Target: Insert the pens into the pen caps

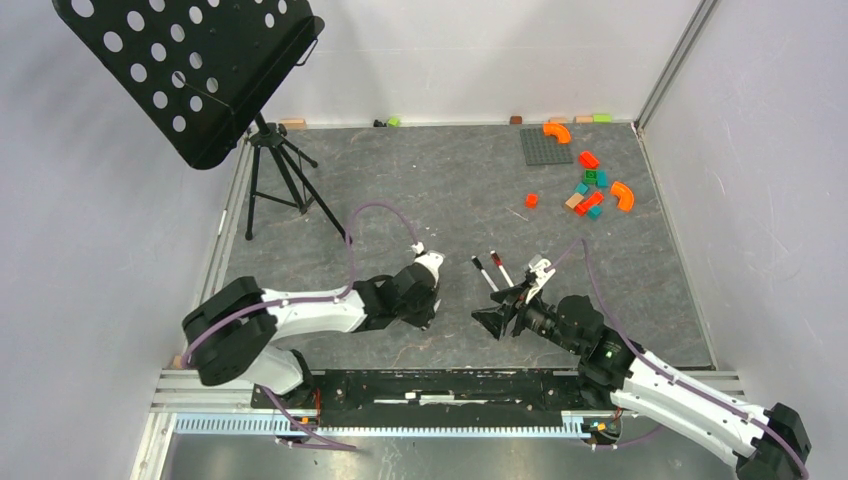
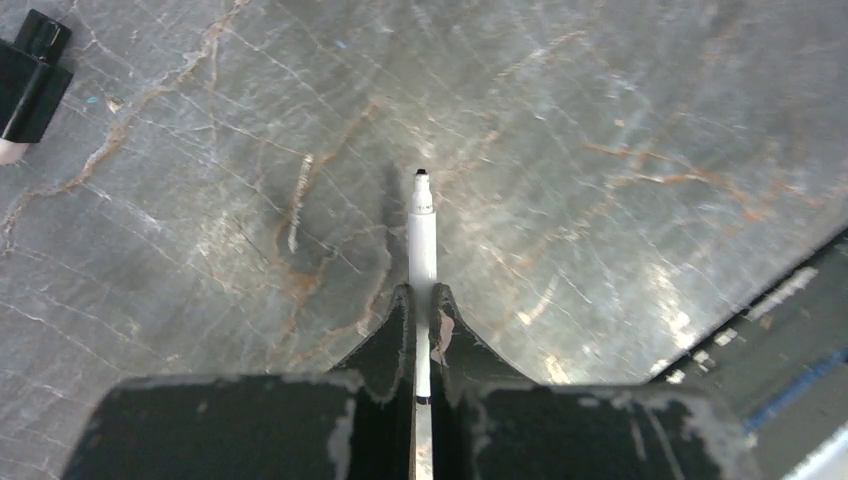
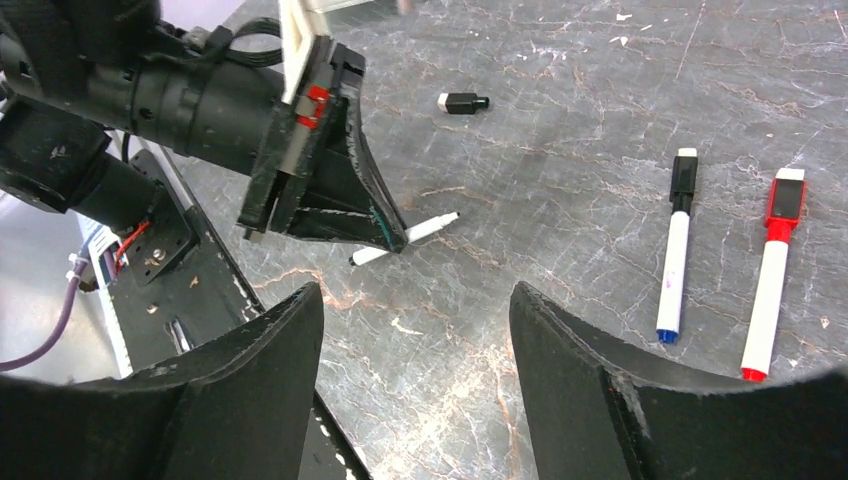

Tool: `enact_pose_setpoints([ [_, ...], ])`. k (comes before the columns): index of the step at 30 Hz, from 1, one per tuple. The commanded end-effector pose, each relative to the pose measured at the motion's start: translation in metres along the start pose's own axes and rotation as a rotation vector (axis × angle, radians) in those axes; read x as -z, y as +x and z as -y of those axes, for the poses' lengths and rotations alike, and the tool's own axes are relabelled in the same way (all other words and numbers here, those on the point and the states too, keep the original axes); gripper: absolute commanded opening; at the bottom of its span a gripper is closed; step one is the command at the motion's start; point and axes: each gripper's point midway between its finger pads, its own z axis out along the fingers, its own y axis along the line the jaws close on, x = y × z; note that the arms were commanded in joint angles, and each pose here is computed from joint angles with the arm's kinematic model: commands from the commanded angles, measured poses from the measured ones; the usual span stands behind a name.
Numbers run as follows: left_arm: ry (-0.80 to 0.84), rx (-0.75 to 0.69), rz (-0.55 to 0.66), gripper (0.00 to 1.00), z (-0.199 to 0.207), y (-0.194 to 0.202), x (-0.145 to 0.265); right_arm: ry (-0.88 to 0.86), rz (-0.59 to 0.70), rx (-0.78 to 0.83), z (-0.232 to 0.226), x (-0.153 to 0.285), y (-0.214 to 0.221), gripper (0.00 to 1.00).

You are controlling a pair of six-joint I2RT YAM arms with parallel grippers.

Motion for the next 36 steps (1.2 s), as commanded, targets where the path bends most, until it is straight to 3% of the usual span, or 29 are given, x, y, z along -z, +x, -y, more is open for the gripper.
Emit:
enact_pose_setpoints([
  [1, 0.198, 0.089, 0.168, 0.02, 0.039, -0.040, 0.028, -0.052, 0.085, -0.031, -0.012, 0.000, -0.019, 0.72],
  [14, 0.517, 0.180, 0.462, 0.02, 0.071, -0.078, 0.109, -0.272, 0.170, -0.080, -0.051, 0.004, -0.034, 0.74],
  [15, 0.609, 0.413, 0.417, 0.02, 0.083, -0.082, 0.121, -0.296, 0.178, -0.085, -0.055, 0.005, -0.036, 0.74],
  [16, 0.578, 0.200, 0.498, 0.02, 0.077, -0.081, 0.121, -0.317, 0.184, -0.091, -0.059, 0.006, -0.038, 0.74],
  [23, 0.747, 0.211, 0.605, 0.02, 0.092, -0.090, 0.156, -0.419, 0.210, -0.135, -0.077, 0.010, -0.045, 0.74],
  [36, 0.846, 0.231, 0.663, 0.02, 0.098, -0.093, 0.170, -0.561, 0.201, -0.210, -0.101, 0.010, -0.050, 0.67],
])
